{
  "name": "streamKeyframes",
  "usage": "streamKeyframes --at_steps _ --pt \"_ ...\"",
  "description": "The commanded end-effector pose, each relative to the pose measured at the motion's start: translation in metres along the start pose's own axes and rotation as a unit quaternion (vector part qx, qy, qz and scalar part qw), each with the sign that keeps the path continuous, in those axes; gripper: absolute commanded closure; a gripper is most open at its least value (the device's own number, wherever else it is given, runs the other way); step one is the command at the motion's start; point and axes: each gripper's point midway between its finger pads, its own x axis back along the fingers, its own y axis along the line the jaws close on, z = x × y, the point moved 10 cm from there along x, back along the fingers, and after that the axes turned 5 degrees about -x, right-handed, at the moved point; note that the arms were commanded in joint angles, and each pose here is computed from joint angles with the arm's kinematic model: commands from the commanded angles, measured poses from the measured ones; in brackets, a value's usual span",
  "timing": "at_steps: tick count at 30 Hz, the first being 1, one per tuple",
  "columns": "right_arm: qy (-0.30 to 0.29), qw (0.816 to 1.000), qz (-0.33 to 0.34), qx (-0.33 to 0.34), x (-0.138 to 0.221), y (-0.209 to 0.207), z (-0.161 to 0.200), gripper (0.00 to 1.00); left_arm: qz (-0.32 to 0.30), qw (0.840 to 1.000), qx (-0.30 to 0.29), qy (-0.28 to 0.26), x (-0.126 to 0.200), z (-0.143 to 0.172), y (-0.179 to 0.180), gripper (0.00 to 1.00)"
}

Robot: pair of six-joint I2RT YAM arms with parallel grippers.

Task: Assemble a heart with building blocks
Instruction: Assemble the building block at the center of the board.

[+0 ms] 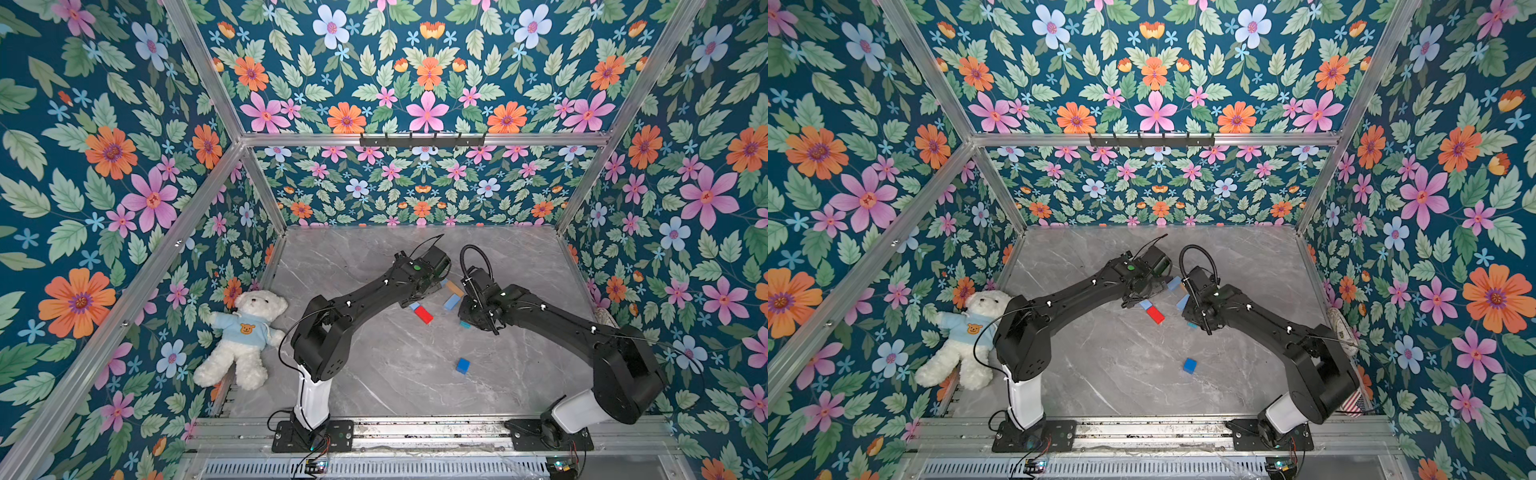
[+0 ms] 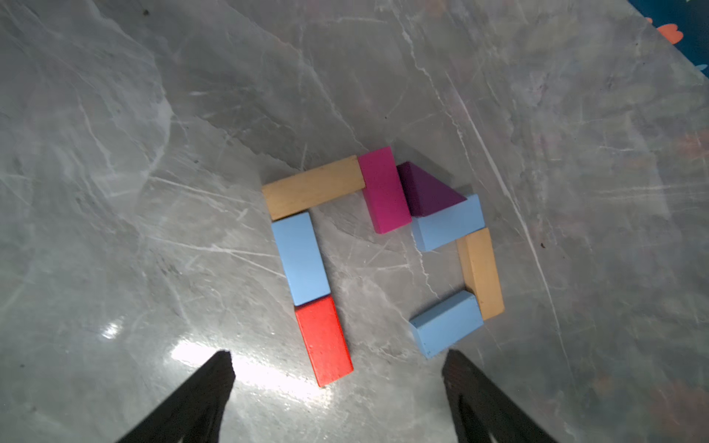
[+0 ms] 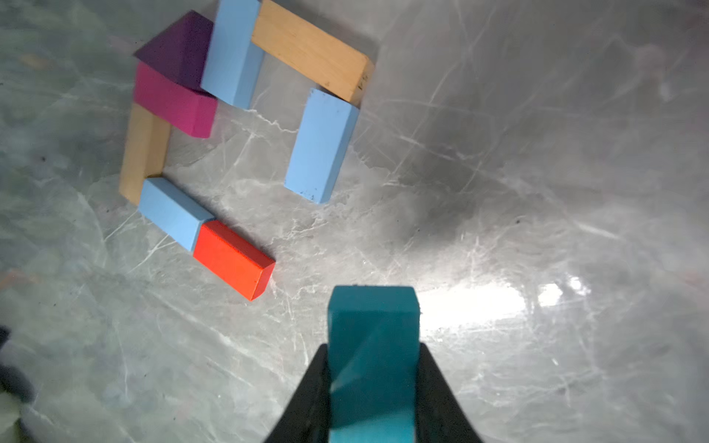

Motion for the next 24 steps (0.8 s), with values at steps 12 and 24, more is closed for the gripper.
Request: streamKeyframes --at_steps 12,24 --pt "0.011 0.996 0.069 -0.055 -0.045 0.040 0.016 1.00 -0.011 0.999 0.022 -0.038 0.012 -0.029 0.062 0.10" --pt "0.021 0.995 0.080 -0.057 -0.065 0.054 0.015 1.00 -0.010 0.999 0.030 -0.038 0.011 -0.032 0.081 0.10"
